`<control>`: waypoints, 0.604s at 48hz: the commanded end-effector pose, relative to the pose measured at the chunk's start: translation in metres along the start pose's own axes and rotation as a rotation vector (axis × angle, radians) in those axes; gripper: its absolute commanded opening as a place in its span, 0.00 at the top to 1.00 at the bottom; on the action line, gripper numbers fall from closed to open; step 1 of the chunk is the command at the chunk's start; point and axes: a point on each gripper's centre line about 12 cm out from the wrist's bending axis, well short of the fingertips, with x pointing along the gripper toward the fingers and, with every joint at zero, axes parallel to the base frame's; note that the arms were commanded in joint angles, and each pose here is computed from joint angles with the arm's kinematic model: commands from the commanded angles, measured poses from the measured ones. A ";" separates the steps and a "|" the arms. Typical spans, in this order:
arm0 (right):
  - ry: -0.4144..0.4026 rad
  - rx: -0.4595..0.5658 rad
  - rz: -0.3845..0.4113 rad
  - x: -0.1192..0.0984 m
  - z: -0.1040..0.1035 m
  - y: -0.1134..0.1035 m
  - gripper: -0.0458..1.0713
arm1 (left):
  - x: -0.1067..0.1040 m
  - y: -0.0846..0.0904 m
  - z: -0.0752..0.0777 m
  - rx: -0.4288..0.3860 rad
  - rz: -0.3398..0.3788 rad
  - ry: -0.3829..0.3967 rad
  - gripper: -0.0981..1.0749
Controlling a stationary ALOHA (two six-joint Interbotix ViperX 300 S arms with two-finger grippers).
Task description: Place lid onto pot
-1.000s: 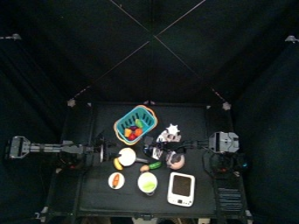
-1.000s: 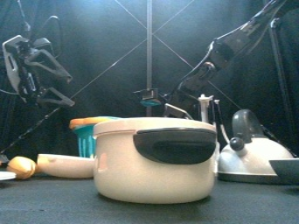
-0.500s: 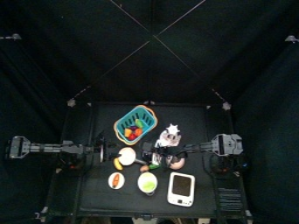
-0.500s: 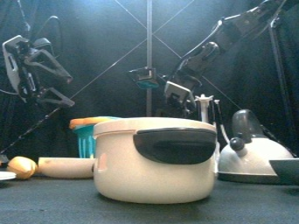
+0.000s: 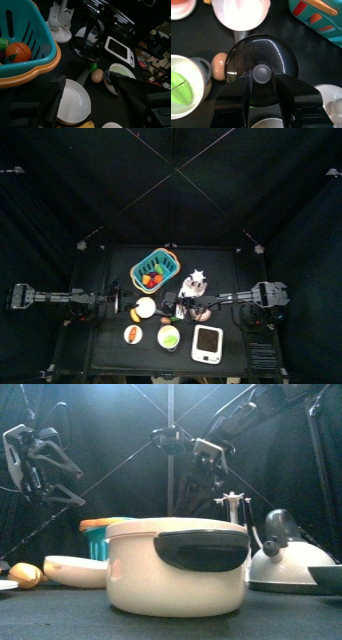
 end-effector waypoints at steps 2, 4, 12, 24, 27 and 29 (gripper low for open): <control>-0.080 -0.045 0.062 -0.020 0.019 0.032 0.46 | 0.001 0.001 0.004 -0.002 0.006 -0.013 0.05; -0.085 -0.063 0.076 -0.021 0.020 0.041 0.46 | 0.001 0.001 0.004 -0.003 0.007 -0.013 0.05; -0.080 -0.117 0.121 -0.019 0.020 0.074 0.46 | 0.001 0.001 0.005 -0.006 0.009 -0.018 0.05; -0.062 -0.160 0.161 -0.013 0.014 0.104 0.46 | 0.001 0.003 0.005 -0.026 0.017 -0.019 0.05; -0.048 -0.158 0.163 -0.008 0.011 0.106 0.46 | 0.001 0.002 0.005 -0.032 0.016 -0.021 0.05; -0.038 -0.153 0.166 -0.005 0.009 0.108 0.46 | 0.001 0.002 0.005 -0.036 0.017 -0.020 0.05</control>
